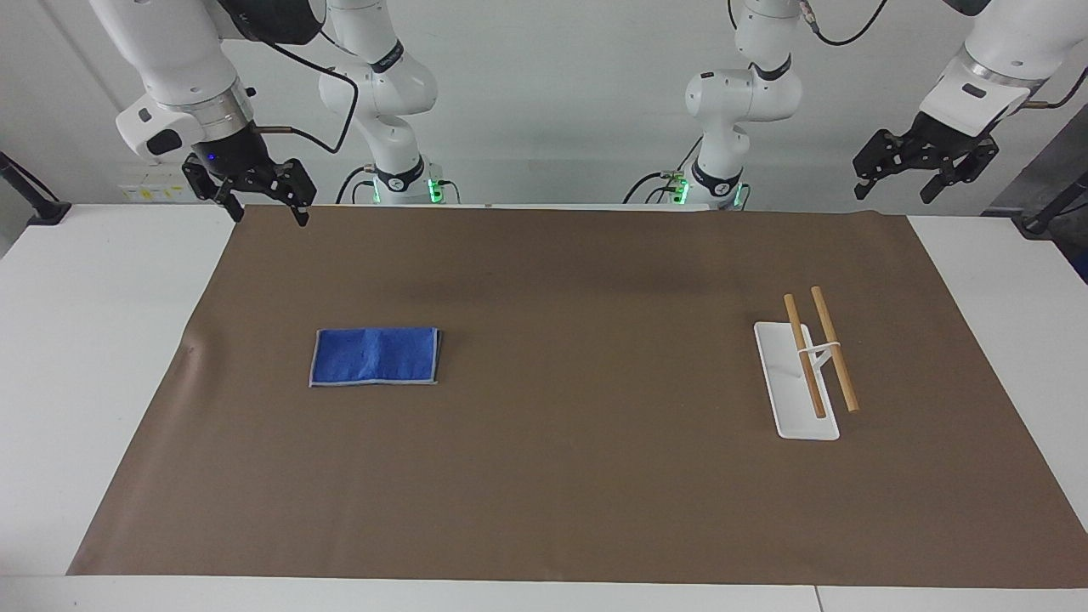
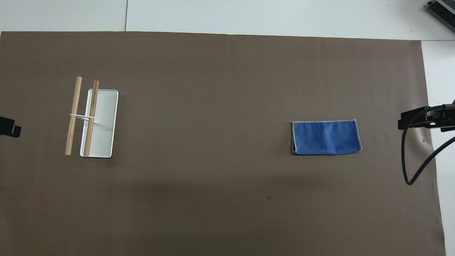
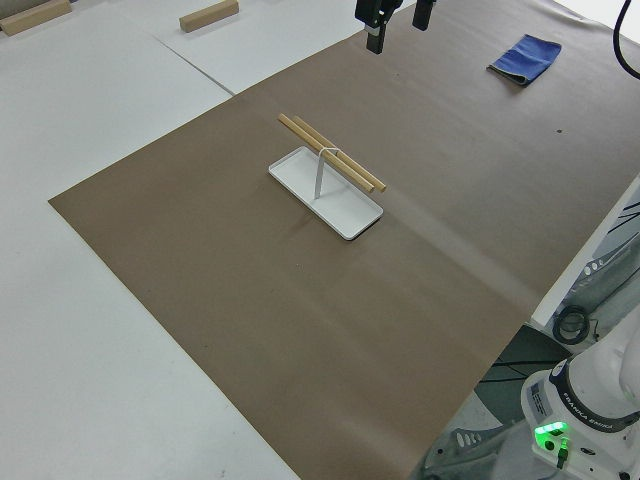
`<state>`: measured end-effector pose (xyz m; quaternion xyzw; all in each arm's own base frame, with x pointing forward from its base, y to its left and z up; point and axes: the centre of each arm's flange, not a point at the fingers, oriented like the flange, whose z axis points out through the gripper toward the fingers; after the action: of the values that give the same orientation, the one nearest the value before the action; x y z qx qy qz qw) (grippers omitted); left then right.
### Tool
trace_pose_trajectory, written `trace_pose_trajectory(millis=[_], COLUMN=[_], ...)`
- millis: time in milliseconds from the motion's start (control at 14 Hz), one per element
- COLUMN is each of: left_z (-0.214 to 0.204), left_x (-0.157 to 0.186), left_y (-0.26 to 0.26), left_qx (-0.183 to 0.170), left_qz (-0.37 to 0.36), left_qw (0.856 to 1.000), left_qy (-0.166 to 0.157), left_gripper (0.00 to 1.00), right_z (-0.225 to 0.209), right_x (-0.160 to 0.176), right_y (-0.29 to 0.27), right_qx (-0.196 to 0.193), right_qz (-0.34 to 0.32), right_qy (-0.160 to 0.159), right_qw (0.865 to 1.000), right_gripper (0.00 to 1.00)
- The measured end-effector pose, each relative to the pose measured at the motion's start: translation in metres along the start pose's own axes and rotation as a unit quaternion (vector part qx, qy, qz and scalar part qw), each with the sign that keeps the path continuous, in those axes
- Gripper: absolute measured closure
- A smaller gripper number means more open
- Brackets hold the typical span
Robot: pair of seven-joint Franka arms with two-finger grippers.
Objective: Right arm passes towel to left arm to hang
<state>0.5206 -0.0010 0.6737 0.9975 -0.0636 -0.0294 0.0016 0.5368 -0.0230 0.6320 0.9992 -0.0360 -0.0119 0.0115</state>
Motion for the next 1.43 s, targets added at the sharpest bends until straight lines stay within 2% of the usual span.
trace_pose_trajectory(millis=[1143, 1429], left_z=[0.000, 0.000], left_x=[0.000, 0.000], left_y=[0.000, 0.000], left_qx=[0.000, 0.000], left_qz=[0.000, 0.000], left_qw=[1.000, 1.000], left_qy=[0.000, 0.000], left_gripper=[0.00, 0.00], right_z=[0.010, 0.019], right_x=[-0.001, 0.000], right_y=[0.000, -0.001], right_qx=[0.000, 0.001], right_qz=[0.000, -0.002], right_qy=[-0.010, 0.002], right_qw=[1.000, 1.000], right_gripper=[0.00, 0.00])
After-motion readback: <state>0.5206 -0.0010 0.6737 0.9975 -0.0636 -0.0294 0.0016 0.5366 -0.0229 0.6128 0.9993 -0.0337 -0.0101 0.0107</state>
